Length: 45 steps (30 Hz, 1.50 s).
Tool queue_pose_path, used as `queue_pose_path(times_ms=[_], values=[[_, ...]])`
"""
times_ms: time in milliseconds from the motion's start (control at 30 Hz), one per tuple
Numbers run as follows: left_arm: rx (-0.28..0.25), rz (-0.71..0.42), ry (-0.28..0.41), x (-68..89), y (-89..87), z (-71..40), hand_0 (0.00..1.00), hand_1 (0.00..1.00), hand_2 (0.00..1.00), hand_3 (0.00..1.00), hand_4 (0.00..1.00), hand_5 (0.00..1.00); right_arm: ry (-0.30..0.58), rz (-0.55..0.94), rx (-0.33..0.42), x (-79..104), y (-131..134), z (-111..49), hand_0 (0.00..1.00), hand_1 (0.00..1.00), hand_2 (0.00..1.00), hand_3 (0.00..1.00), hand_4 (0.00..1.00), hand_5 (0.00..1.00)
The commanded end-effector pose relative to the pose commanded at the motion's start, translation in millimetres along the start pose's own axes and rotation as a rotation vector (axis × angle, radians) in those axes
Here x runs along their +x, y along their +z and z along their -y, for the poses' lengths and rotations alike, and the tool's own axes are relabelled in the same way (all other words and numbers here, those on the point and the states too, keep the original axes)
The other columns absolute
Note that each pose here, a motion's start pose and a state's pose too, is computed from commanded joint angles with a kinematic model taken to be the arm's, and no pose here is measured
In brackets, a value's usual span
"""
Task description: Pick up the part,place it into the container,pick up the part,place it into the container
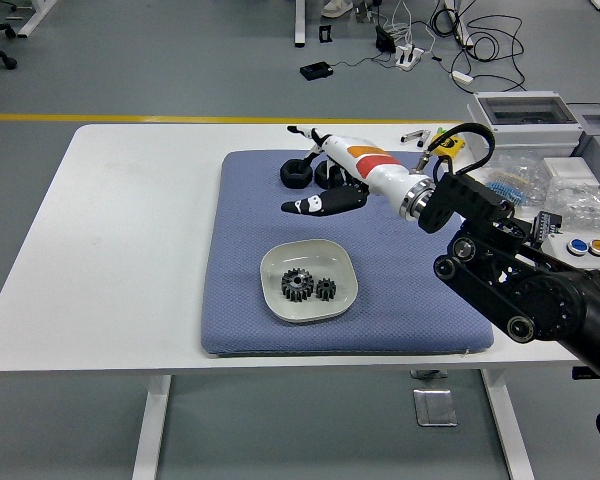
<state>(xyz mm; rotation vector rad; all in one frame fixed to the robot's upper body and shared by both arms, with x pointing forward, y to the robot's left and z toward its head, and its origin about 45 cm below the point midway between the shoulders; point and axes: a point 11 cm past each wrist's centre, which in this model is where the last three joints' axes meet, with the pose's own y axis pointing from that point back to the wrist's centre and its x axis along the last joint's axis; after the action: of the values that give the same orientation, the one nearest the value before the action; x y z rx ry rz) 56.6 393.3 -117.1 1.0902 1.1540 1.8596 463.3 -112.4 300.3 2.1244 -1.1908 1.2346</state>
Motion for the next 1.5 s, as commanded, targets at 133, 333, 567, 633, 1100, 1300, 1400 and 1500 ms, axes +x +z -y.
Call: queue_pose_path(times_ms=[133, 333, 567, 633, 1100, 1300, 1400, 1500], values=[[0.001, 0.001, 0.000, 0.2, -0.1, 0.0, 0.712, 0.622, 0.712, 0.584, 0.602, 0.578, 0.058, 0.026, -0.008, 18.2, 14, -4.5, 0.998, 0.904, 0.934, 0.998, 0.998, 0.540], [0.006, -0.002, -0.001, -1.1, -2.8, -0.2, 0.713, 0.623, 0.711, 0.582, 0.600, 0.577, 0.158, 0.268, -0.004, 26.8, 39, -21.4, 0.998, 0.998, 0.998, 0.998, 0.998, 0.588], [0.010, -0.001, -0.002, -2.6, -5.0, -0.5, 0.713, 0.628, 0.709, 0.581, 0.599, 0.576, 0.235, 0.558, -0.003, 39.1, 53, -41.4, 0.998, 0.998, 0.998, 0.998, 0.998, 0.622], [0.011, 0.000, -0.003, -3.1, -5.3, -0.5, 0.709, 0.628, 0.705, 0.581, 0.600, 0.582, 0.254, 0.638, -0.004, 42.4, 56, -46.3, 0.998, 0.998, 0.998, 0.998, 0.998, 0.668], [0.018, 0.012, -0.008, -4.7, -10.5, -0.9, 0.710, 0.626, 0.692, 0.578, 0.596, 0.585, 0.445, 1.281, -0.080, 52.3, 111, -120.4, 0.926, 0.877, 0.869, 0.898, 0.998, 0.700], [0.022, 0.021, -0.010, -6.1, -12.7, -1.2, 0.708, 0.625, 0.690, 0.578, 0.596, 0.588, 0.524, 1.419, -0.221, 21.0, 145, -157.9, 0.918, 0.867, 0.861, 0.884, 0.998, 0.736], [0.022, 0.025, -0.013, -6.9, -13.0, -1.3, 0.708, 0.625, 0.690, 0.578, 0.596, 0.588, 0.508, 1.362, -0.287, 3.8, 154, -175.5, 0.918, 0.867, 0.861, 0.884, 0.998, 0.736], [0.022, 0.026, -0.016, -8.5, -13.1, -1.5, 0.706, 0.626, 0.688, 0.578, 0.589, 0.588, 0.497, 1.333, -0.332, -12.3, 159, -191.5, 0.889, 0.846, 0.849, 0.861, 0.998, 0.739]])
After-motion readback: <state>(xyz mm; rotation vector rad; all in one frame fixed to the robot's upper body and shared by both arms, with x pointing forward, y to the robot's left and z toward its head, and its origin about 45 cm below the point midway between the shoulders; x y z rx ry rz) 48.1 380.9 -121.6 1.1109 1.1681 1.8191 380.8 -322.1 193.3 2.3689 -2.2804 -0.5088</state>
